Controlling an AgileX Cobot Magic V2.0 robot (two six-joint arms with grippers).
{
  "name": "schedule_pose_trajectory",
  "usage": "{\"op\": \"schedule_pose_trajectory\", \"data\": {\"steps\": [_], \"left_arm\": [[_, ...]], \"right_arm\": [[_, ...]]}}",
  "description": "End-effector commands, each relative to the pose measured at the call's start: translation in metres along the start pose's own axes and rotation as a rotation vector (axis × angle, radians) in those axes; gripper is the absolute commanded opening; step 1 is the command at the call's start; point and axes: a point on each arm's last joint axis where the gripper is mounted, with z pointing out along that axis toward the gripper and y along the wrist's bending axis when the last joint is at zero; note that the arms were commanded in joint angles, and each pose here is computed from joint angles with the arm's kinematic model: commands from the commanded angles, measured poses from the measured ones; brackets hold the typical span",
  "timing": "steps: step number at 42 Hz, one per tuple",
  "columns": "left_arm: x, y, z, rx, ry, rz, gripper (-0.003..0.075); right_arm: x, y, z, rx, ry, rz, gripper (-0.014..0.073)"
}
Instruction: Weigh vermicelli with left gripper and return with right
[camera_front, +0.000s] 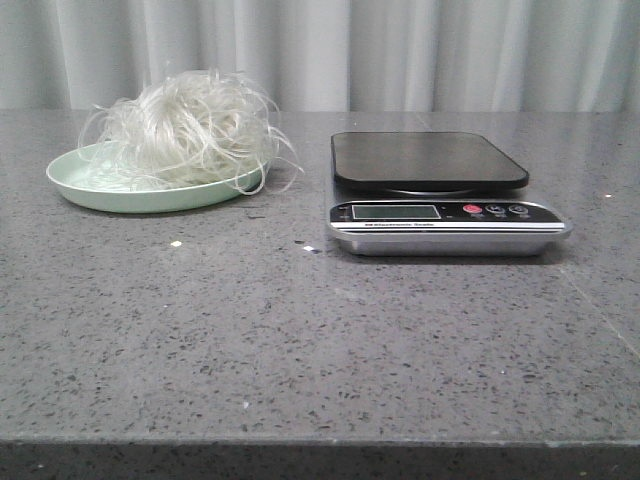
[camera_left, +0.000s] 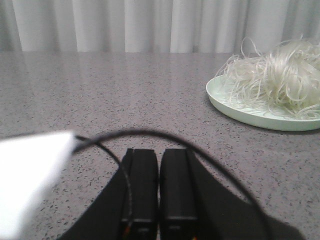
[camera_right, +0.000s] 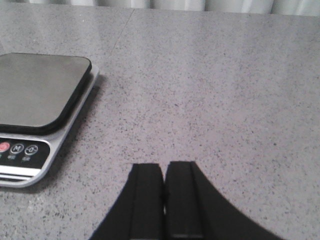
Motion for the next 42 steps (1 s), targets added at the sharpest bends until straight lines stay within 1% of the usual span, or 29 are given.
{"op": "schedule_pose_trajectory", "data": {"steps": [1,5,8,15,27,28,30,32,42], "left_arm": [[-0.005,0.0,-0.002,0.002,-0.089,-0.009,0.0137],[-0.005,0.0,-0.002,0.002,-0.089,-0.009,0.0137],[-0.005,0.0,-0.002,0.002,-0.089,-0.009,0.0137],[-0.005,0.0,-0.002,0.002,-0.089,-0.009,0.0137],[-0.005,0.0,-0.002,0.002,-0.089,-0.009,0.0137],[-0.005,0.0,-0.002,0.002,-0.089,-0.009,0.0137],[-0.005,0.0,-0.001,0.002,-0.085,-0.009,0.0137],[-0.005,0.0,-0.001,0.002,-0.085,-0.009,0.0137],[-0.005,0.0,-0.001,0.002,-0.087,-0.009,0.0137]], "right_arm": [[-0.011,-0.003,-0.002,0.034,-0.055,0.003,0.0151],[-0.006,-0.005,-0.003,0.062,-0.051,0.041,0.0151],[-0.001,-0.006,-0.005,0.069,-0.075,0.06,0.0151],[0.016,-0.003,-0.016,0.037,-0.211,0.051,0.0151],[0.064,-0.004,-0.03,0.025,-0.38,0.048,0.0151],[0.065,-0.005,-0.029,0.027,-0.377,0.047,0.0151],[0.067,-0.005,-0.027,0.028,-0.33,0.042,0.0151],[0.068,-0.005,-0.026,0.028,-0.327,0.042,0.0151],[0.064,-0.005,-0.029,0.029,-0.383,0.042,0.0151]]}}
